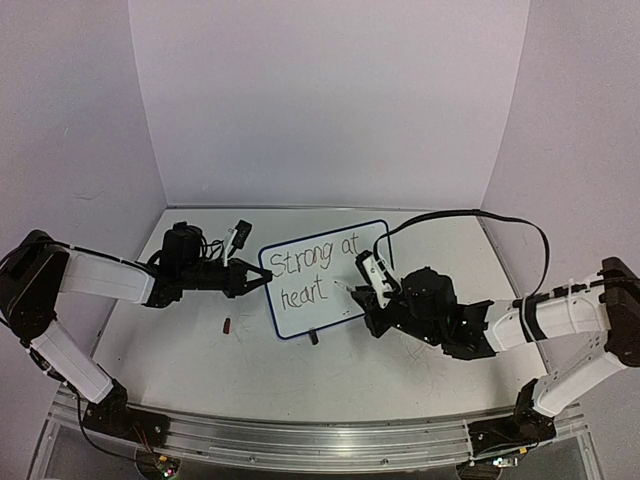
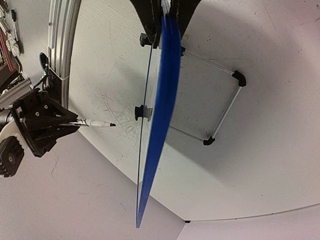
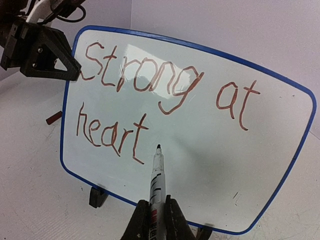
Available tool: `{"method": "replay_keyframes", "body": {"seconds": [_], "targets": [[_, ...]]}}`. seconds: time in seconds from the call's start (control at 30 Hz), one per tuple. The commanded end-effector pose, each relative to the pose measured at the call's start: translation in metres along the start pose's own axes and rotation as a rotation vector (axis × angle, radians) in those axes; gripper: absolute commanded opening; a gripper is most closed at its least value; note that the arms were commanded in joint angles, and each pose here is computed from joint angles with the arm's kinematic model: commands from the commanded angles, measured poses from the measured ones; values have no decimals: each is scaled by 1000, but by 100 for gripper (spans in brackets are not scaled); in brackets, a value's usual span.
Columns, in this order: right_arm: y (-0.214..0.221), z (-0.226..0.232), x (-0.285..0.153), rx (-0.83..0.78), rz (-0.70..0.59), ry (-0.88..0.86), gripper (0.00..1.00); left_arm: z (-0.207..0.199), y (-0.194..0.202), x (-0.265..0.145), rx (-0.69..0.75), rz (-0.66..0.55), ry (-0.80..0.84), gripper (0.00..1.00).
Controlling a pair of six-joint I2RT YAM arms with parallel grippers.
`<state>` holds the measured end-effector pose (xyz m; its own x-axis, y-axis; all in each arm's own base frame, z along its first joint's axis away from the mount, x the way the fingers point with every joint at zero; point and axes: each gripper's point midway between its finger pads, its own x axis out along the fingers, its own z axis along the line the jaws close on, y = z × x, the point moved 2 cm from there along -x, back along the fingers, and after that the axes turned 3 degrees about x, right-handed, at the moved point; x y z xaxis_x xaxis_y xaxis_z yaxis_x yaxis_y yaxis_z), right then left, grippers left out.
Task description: Write a sentence on the whiteboard
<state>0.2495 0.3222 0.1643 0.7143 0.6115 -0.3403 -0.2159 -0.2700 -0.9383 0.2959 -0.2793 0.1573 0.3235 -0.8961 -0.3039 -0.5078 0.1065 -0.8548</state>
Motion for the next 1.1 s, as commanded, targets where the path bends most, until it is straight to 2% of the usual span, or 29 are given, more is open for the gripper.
{"method": "replay_keyframes", "body": {"seconds": [0.0, 0.23, 0.7, 1.07], "targets": [[-16, 4, 4, 30, -49, -11, 0, 27, -1, -5, 16, 9, -165, 0], [-10, -4, -12, 40, -93, 3, 0, 27, 1, -6, 16, 14, -167, 0], [-5, -5, 17, 56, -36, 64, 0, 26, 1, -3, 17, 18, -155, 0], [2, -11, 22, 84, -20, 110, 0, 26, 0, -2, 22, 21, -147, 0]]}}
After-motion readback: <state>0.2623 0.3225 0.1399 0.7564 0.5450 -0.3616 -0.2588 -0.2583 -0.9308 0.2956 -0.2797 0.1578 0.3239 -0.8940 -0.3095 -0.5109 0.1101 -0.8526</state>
